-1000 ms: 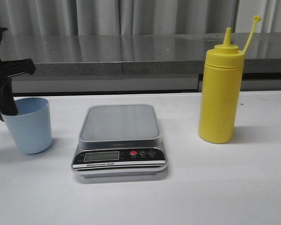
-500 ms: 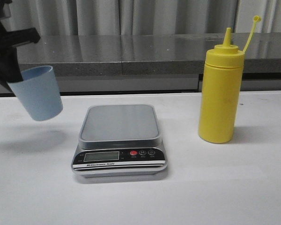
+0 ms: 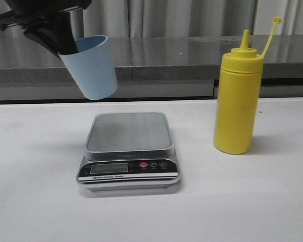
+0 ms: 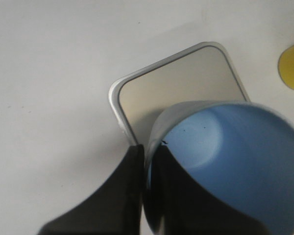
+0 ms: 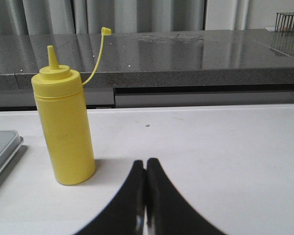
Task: Pour seasoning into cup on scale with both arms
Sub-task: 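Grip the cup with the left gripper and lift it toward the scale, then lower the cup onto the scale, release, and raise the left gripper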
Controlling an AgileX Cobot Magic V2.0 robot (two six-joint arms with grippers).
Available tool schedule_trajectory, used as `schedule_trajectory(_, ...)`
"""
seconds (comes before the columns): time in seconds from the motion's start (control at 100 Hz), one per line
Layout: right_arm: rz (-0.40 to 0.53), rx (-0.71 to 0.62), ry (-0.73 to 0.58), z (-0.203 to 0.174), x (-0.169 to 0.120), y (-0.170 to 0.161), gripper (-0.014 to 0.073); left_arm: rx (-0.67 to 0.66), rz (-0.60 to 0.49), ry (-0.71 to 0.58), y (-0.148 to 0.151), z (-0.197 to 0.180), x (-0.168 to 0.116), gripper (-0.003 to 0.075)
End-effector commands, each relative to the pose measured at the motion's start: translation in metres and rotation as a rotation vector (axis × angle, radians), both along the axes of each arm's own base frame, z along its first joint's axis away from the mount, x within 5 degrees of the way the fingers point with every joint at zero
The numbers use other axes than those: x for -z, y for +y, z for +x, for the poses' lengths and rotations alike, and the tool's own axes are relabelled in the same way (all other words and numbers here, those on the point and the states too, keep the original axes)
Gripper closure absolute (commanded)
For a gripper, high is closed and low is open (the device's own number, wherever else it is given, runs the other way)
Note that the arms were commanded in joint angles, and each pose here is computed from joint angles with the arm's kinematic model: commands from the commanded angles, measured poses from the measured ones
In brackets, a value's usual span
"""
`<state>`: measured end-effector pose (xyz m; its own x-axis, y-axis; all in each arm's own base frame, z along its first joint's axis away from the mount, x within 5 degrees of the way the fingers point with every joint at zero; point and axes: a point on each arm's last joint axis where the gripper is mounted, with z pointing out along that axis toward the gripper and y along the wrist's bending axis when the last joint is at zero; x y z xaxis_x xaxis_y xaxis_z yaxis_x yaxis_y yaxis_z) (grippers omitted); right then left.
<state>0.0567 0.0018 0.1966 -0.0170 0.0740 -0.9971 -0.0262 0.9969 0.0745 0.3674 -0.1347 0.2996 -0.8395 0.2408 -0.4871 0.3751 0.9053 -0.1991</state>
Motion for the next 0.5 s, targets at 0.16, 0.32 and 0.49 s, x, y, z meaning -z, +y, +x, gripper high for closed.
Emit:
schedule_trajectory(0.16,-0.013,0.012,-0.118,-0.003,-0.014,-0.001,0.0663,0.057,-0.054,-0.104,-0.032,0.0,-0.012,0.074)
schedule_trajectory(0.32,-0.013,0.012,-0.118,-0.003,-0.014,-0.001,0.0663,0.073,-0.04,-0.063,-0.041,0.004,0.006,0.074)
schedule_trajectory(0.49,-0.013,0.012,-0.118,-0.003,-0.014,-0.001,0.0663,0.069,-0.035,-0.054,-0.042,0.009,0.014,0.0736)
